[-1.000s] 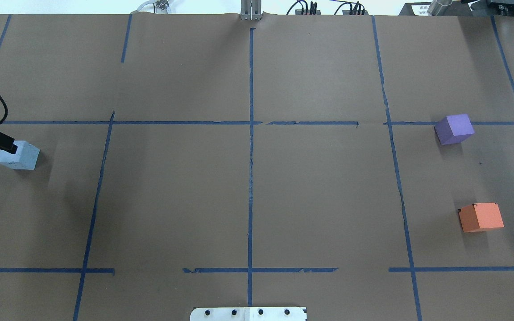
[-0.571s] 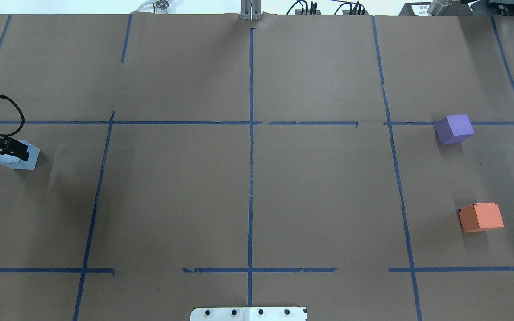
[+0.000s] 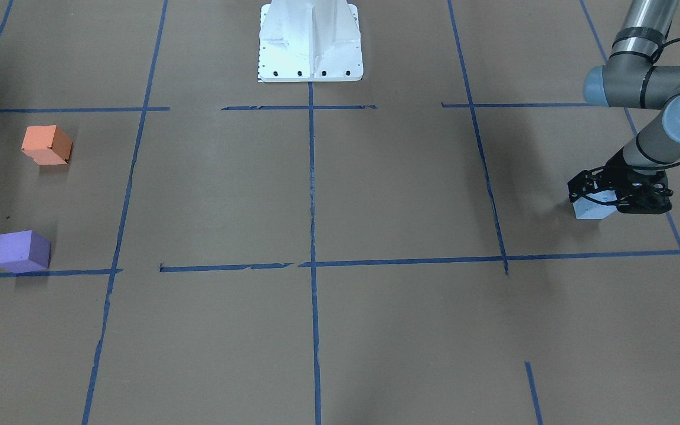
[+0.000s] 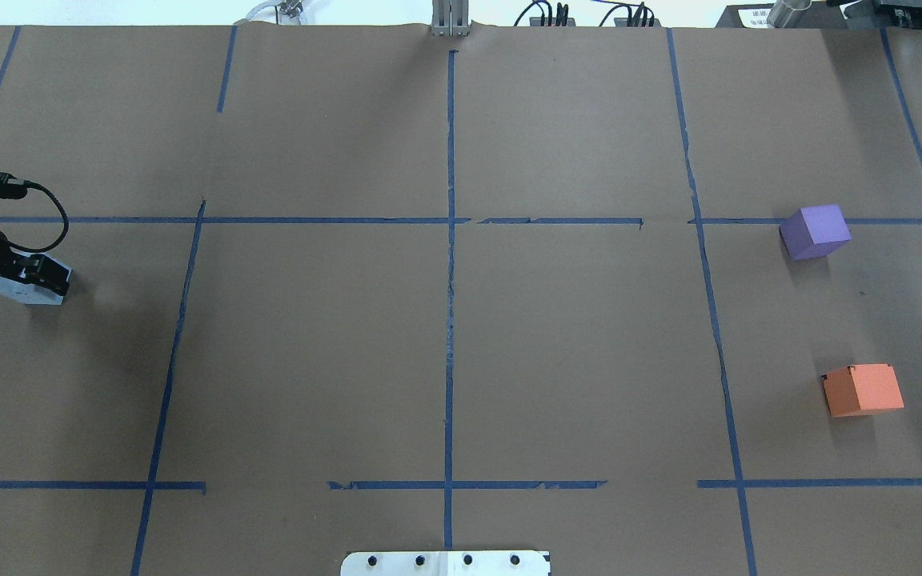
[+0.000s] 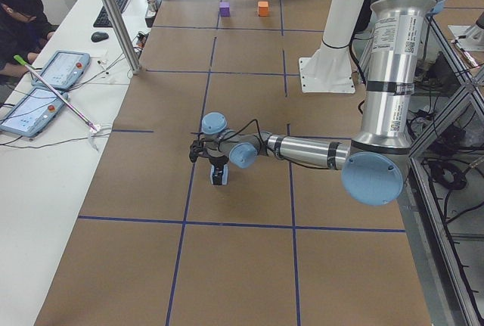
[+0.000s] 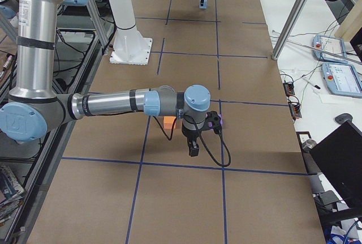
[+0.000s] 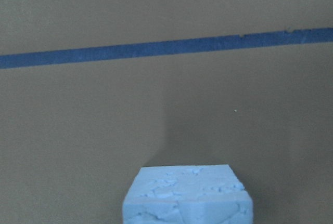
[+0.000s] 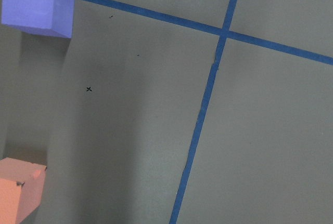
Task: Place blue block between orange and purple blocks
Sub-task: 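Lower the left gripper onto the light blue cube and grasp it, then carry the light blue cube with the left gripper to the table center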
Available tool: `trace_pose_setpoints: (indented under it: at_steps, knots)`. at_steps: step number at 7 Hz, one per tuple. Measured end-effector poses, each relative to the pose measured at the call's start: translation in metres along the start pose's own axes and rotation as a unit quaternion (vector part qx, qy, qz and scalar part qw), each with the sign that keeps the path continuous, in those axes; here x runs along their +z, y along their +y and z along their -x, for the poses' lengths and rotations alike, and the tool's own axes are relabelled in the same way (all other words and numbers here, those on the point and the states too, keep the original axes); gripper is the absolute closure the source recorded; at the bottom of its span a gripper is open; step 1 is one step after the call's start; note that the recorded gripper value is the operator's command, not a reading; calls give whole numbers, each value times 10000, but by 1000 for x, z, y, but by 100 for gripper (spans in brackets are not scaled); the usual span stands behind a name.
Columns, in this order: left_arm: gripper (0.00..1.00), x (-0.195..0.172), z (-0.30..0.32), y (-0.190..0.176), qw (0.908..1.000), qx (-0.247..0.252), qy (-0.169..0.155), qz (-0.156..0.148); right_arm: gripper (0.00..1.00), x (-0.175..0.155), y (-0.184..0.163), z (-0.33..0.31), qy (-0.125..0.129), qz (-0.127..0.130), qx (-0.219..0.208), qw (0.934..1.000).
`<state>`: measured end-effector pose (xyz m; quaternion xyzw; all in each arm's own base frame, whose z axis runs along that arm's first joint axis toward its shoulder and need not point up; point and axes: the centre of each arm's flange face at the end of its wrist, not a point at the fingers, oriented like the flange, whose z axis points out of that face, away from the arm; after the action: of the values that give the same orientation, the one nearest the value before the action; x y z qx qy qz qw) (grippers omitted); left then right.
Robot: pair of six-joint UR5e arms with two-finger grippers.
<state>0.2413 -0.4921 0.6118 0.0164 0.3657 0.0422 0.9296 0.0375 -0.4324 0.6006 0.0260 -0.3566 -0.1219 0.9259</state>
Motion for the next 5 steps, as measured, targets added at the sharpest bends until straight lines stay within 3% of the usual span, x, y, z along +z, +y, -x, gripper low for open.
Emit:
trace_pose_setpoints:
  at_steps: [3,5]
  knots:
    - [67,-18,-19,-7,9998,114,116,-131,0,0,0,0,0,-3,4,10000]
    - [66,-85,-77,-45,9986,128,243,-448,0,-1,0,0,0,-7,1,10000]
